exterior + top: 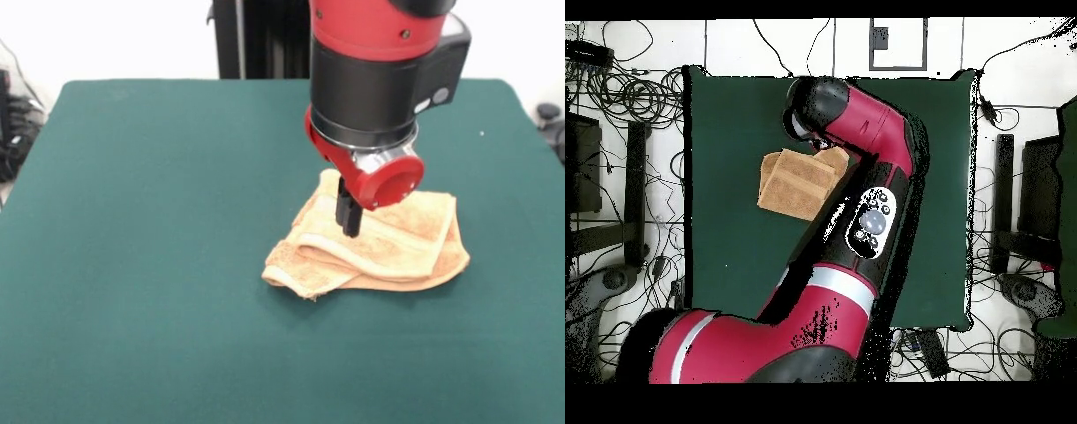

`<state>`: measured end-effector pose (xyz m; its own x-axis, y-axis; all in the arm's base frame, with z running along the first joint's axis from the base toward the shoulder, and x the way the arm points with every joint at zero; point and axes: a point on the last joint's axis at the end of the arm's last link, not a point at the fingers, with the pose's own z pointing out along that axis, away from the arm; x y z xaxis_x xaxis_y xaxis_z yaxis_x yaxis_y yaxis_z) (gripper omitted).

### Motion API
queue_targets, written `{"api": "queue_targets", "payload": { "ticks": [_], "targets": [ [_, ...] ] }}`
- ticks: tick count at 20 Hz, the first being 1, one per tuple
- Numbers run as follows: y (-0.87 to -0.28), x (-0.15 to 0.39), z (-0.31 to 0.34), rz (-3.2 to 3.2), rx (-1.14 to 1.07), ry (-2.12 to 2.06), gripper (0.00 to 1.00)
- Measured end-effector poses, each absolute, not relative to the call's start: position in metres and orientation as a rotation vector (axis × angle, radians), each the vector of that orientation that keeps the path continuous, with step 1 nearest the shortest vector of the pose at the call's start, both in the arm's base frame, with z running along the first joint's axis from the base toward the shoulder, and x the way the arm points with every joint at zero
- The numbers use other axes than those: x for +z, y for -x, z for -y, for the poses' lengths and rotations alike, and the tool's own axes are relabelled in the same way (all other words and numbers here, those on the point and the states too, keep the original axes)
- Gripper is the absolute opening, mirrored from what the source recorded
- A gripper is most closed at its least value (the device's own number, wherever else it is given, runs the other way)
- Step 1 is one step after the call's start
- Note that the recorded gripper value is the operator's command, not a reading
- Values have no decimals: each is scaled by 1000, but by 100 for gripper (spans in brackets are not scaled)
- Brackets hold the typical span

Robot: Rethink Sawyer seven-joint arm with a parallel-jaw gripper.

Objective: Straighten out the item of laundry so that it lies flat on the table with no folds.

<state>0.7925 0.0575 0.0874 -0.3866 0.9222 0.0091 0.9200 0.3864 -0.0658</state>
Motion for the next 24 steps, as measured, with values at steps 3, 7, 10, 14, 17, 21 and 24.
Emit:
{"api": "queue_targets", "payload": {
  "ticks": [3, 7, 10, 14, 17, 21, 24],
  "targets": [
    [-793, 88, -58, 2580, 78, 1715, 0],
    [-790, 81, -58, 2576, 92, 1709, 0],
    [-788, 75, -58, 2576, 103, 1705, 0],
    [-787, 64, -54, 2589, 129, 1725, 0],
    [-790, 54, -52, 2595, 125, 1773, 0],
    [-794, 42, -51, 2591, 111, 1831, 0],
    [-800, 28, -50, 2569, 90, 1902, 0]
  ]
}}
